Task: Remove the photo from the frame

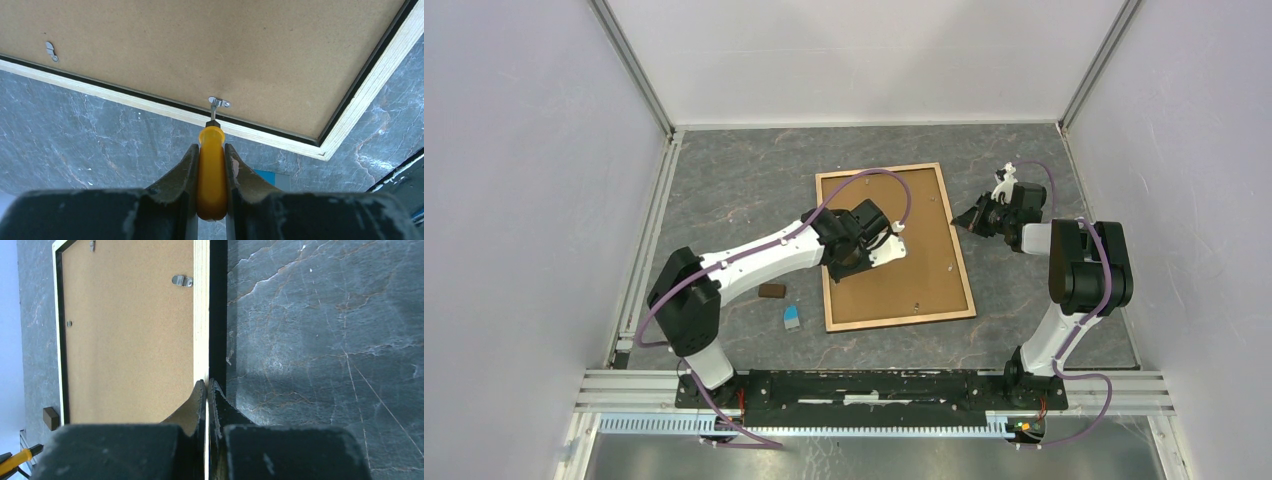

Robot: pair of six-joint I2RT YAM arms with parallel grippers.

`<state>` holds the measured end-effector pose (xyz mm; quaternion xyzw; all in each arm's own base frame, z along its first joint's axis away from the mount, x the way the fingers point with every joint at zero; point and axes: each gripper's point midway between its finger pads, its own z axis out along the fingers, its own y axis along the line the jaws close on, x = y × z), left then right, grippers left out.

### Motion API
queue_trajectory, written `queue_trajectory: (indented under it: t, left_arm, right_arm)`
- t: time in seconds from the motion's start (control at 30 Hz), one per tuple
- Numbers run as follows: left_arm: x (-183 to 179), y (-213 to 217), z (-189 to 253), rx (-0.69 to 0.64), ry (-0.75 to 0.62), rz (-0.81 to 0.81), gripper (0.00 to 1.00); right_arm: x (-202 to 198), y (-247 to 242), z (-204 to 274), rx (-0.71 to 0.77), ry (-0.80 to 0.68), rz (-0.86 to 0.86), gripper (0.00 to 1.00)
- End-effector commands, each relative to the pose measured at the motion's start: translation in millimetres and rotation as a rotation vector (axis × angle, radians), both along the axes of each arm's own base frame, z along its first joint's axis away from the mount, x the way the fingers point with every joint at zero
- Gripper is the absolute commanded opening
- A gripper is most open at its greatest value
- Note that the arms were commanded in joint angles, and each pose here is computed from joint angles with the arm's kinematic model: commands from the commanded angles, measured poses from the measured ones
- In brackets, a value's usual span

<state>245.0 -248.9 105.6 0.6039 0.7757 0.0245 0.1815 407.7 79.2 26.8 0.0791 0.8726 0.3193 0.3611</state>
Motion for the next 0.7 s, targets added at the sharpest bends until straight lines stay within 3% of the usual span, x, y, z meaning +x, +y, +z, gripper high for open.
queue_trajectory:
  t: [0.0, 0.67]
  left_arm:
    - [1.2, -0.8, -4.9, 0.008, -0.004, 0.002, 0.02]
    - [-20.0, -27.2, 1.0, -0.139, 0.115, -0.015, 0.02]
  right_arm:
    - [-60.4, -8.6, -68.4, -0.07, 0.296, -0.02, 0.0]
    - [-61.2, -8.8, -69.8, -0.071, 0.3, -0.021, 0.0]
